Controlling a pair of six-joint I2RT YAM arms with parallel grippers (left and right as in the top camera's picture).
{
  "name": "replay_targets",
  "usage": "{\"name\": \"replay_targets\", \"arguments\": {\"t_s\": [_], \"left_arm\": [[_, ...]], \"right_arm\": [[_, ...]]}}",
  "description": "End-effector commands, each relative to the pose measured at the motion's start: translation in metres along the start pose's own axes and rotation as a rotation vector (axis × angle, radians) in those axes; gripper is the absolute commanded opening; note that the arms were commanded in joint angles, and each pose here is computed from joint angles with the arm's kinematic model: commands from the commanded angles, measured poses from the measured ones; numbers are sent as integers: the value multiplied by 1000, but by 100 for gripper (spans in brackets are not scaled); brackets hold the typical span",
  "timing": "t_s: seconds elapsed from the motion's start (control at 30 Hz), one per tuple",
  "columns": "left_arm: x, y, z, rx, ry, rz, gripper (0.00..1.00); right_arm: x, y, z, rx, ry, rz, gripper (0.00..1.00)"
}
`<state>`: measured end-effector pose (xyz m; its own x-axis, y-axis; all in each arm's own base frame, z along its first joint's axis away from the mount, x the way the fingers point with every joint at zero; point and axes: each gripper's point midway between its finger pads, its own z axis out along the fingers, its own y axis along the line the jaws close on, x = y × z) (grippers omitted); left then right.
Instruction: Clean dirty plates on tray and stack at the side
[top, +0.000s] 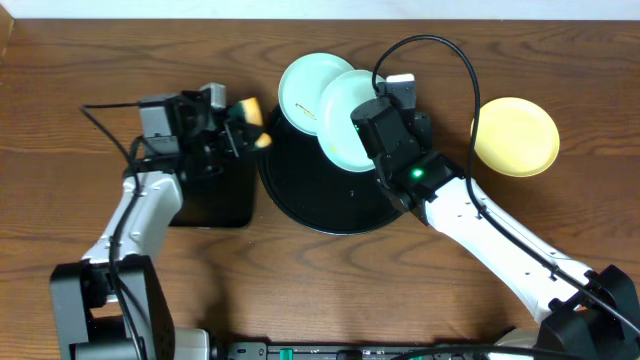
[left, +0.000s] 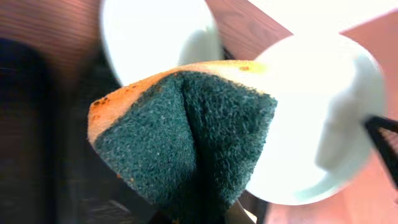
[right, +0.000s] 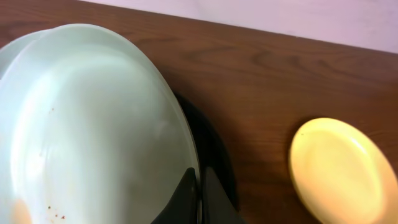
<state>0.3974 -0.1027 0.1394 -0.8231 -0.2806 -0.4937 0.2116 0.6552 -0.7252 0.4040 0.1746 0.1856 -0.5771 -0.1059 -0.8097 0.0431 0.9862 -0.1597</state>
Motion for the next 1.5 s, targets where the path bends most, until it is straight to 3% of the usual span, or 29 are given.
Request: {"name": "replay_targets", "arguments": {"t_s": [0.0,0.43,0.67,1.1,1.47], "left_arm": [[11,-43,12,119,51,27,8],[40,-92,74,-32,12,212,8],[52,-109,83,-13,19,253,8],[42,-86,82,-157,-38,249,8],[14,-58,71,-349,-175,258,10]], "right_arm": [[5,7,0,-32,16,58,1],[11,11,-1,-53,46,158,1],[11,13,-1,-64,51,187,1],[2,18,-10,-117,35,214,1],[-12,16,-28,-169,4,196,1]]}}
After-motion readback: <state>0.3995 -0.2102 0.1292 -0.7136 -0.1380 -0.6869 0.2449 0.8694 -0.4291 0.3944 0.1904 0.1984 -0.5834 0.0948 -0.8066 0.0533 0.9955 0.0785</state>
